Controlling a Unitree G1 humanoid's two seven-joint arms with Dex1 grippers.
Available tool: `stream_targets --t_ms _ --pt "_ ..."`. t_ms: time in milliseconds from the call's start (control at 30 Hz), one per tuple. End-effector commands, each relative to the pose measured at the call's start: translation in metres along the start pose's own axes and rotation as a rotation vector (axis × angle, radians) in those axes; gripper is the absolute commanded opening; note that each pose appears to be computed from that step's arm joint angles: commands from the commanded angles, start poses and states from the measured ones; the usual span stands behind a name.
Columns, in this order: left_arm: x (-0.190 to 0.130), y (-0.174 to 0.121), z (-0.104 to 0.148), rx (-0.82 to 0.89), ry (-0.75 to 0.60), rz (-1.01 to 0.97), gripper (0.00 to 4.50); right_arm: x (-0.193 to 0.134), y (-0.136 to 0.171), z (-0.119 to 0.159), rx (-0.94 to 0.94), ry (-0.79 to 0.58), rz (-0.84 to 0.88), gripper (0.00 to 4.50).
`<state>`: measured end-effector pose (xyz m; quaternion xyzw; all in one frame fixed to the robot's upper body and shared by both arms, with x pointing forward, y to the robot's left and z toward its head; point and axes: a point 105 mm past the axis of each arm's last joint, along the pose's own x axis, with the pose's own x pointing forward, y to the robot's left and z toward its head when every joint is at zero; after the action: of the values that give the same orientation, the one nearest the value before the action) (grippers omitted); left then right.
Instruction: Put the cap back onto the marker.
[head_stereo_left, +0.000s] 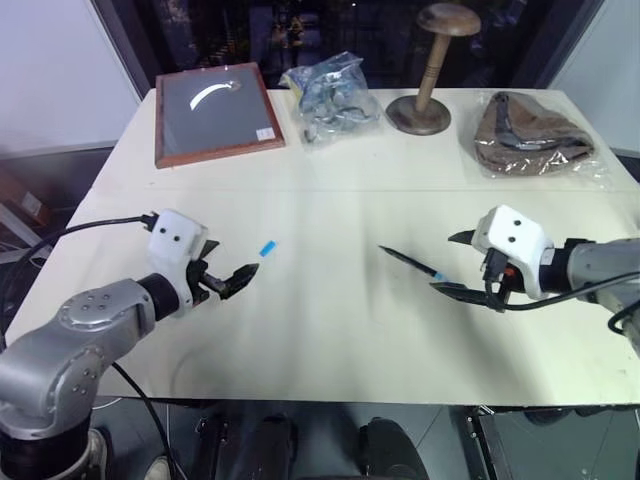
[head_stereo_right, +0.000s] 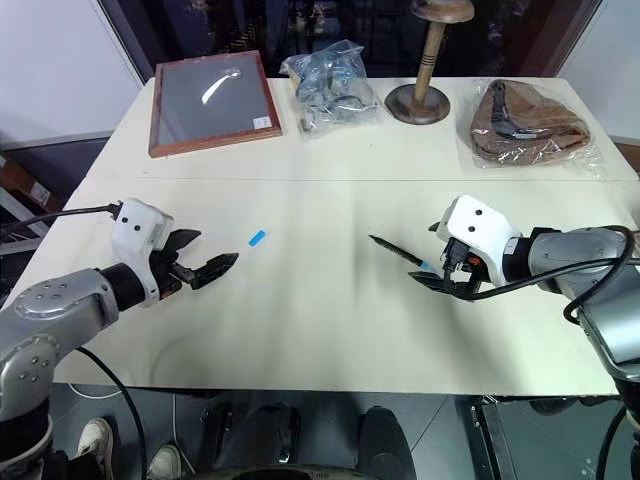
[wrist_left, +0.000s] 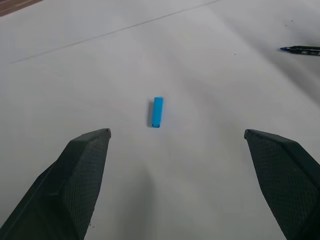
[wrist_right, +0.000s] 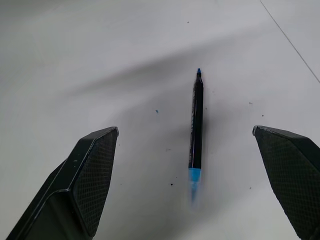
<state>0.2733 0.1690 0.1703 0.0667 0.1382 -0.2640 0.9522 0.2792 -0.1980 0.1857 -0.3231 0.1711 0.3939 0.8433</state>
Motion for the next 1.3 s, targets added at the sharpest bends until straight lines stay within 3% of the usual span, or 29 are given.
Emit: stream_targets --t_ms 33,533,1300 --pt "-0.005 0.002 0.007 0.035 -0.027 0.013 4.48 -0.007 -0.003 0.010 -0.036 -0.020 -0.023 4.50" --pt "-0.010 0.006 -0.014 0.009 -0.017 0.006 4.48 -0.003 0.004 0.012 -0.022 -0.029 -0.019 4.50" --pt "0.001 -0.007 -0.014 0.002 -0.038 -0.023 4.48 -0.003 -0.009 0.007 -0.017 -0.020 -0.065 4.50"
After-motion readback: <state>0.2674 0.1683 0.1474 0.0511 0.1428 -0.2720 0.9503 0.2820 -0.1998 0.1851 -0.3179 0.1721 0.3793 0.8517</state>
